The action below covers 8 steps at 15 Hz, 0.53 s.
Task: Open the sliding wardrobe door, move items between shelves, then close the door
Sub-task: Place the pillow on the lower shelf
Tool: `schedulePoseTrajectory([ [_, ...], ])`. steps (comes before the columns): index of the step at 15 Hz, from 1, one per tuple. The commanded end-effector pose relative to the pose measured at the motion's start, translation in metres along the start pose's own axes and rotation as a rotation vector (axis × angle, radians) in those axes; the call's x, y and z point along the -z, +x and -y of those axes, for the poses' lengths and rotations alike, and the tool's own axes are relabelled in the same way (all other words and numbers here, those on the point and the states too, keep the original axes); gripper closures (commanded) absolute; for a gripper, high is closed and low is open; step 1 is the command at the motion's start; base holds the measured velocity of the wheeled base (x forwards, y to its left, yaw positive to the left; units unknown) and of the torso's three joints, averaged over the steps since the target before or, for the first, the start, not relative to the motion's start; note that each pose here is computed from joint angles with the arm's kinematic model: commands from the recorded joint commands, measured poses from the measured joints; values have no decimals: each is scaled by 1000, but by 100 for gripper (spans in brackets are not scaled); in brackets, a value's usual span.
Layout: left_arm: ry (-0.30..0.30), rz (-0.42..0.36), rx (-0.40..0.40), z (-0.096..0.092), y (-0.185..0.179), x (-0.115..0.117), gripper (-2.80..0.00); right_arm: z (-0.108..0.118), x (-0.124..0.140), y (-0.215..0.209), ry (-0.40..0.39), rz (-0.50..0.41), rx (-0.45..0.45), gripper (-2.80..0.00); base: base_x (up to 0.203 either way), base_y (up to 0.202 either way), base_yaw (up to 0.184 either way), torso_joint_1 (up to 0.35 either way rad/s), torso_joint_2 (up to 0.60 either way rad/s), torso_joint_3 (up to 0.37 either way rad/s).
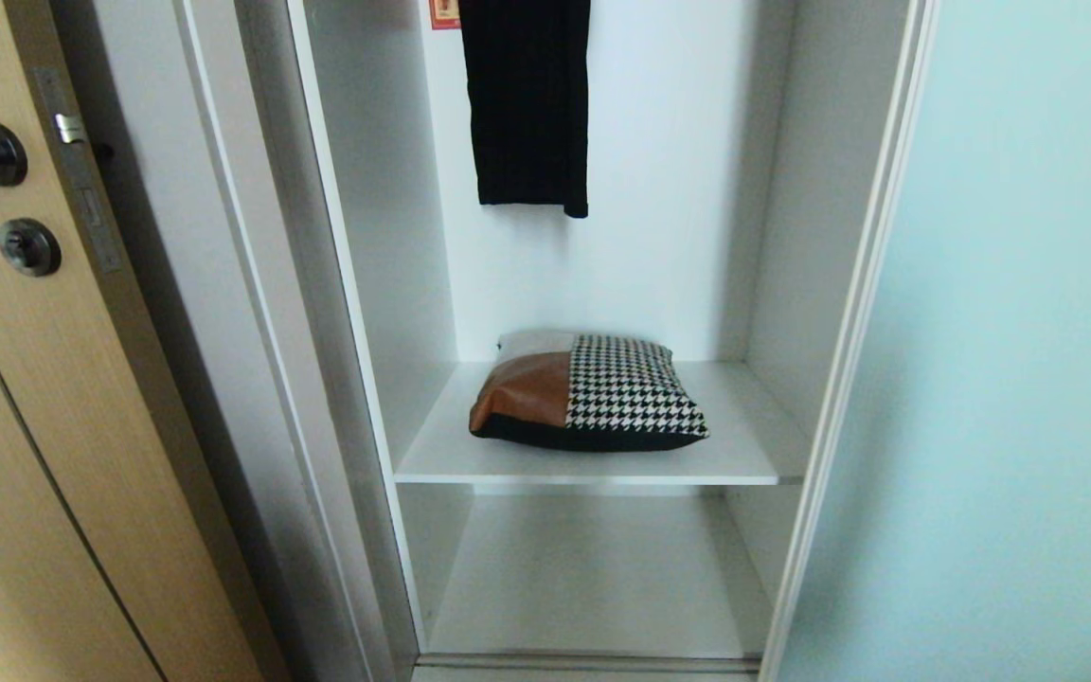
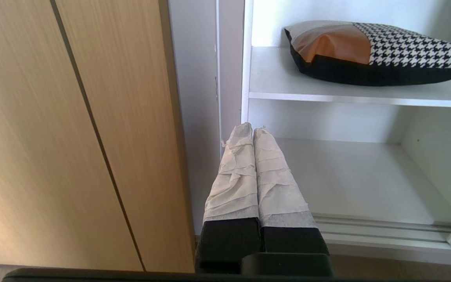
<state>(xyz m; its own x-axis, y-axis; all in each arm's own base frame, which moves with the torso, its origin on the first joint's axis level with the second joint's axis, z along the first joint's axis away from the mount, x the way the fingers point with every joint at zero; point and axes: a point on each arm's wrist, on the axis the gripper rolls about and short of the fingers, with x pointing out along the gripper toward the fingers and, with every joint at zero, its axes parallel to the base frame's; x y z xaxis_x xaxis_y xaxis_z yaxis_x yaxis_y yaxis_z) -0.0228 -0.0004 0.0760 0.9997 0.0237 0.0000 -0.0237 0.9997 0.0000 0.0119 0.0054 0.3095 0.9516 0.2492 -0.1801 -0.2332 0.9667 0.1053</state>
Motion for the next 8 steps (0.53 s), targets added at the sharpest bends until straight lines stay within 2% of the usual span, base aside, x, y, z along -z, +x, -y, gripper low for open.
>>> schedulePoseTrajectory([
  [1, 0, -2, -1, 0, 0, 0, 0, 13, -16, 75, 72, -227, -67, 0, 0, 0, 0, 0, 0, 0],
  [3, 0, -2, -1, 0, 0, 0, 0, 8, -13, 108, 92, -343, -188, 0, 0, 0, 0, 0, 0, 0],
  [5, 0, -2, -1, 0, 0, 0, 0, -9, -7, 135, 80, -429, -317, 0, 0, 0, 0, 0, 0, 0],
  [8, 0, -2, -1, 0, 0, 0, 0, -23, 8, 192, 115, -513, -363, 0, 0, 0, 0, 0, 0, 0],
])
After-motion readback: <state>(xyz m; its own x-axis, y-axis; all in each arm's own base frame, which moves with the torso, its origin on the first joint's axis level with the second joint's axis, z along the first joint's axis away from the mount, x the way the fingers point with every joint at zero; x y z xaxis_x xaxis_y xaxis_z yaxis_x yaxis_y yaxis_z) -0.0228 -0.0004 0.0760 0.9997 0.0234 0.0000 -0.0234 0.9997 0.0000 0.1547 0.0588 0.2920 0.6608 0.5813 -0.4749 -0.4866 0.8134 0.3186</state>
